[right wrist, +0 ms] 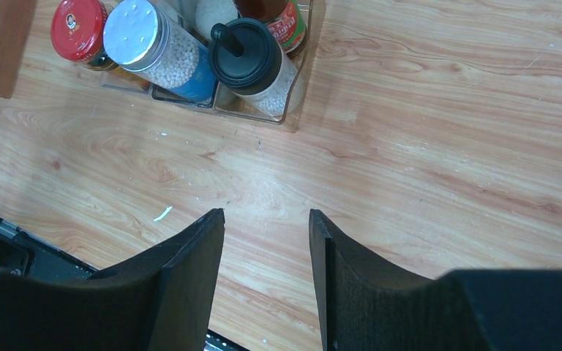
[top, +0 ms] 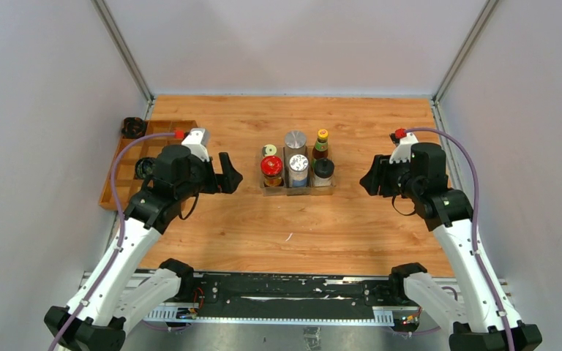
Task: Organize the condiment bottles
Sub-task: Reset both arms
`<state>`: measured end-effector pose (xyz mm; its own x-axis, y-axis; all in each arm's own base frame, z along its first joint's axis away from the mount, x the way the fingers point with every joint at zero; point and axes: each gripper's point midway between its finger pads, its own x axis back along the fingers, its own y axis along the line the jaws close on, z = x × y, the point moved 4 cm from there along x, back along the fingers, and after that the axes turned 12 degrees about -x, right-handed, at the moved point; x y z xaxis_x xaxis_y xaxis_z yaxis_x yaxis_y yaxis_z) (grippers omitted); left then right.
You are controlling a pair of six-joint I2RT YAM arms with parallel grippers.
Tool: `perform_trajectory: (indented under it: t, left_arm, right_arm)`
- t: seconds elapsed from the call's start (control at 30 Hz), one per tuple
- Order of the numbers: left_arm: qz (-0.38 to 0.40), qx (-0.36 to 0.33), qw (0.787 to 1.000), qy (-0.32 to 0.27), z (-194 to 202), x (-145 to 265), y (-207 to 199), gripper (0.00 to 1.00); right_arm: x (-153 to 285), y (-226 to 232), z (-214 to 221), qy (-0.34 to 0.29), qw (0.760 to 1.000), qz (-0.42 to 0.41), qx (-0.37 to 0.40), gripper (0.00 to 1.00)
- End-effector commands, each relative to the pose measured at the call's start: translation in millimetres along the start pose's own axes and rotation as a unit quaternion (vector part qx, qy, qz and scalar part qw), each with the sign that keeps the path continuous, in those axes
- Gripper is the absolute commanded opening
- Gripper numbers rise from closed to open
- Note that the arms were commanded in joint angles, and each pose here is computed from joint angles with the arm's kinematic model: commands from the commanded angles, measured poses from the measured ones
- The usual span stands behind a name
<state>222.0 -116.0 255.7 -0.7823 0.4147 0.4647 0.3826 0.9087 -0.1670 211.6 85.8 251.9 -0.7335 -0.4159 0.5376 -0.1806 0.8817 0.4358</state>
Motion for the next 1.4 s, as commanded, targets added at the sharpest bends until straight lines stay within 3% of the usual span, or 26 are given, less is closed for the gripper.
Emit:
perform_trajectory:
  t: [0.0, 1.37]
  left_arm:
    - [0.005, 0.004, 1.0, 0.014, 10, 2, 0, 1.0]
    - [0.001, 0.012, 0.999, 0.029, 29, -6, 3, 1.0]
  right_arm:
    - [3, 0, 6, 0.012, 1.0, -0.005, -0.002, 0.52]
    - [4, 6, 6, 0.01, 1.0, -0.025, -0.006, 0.55]
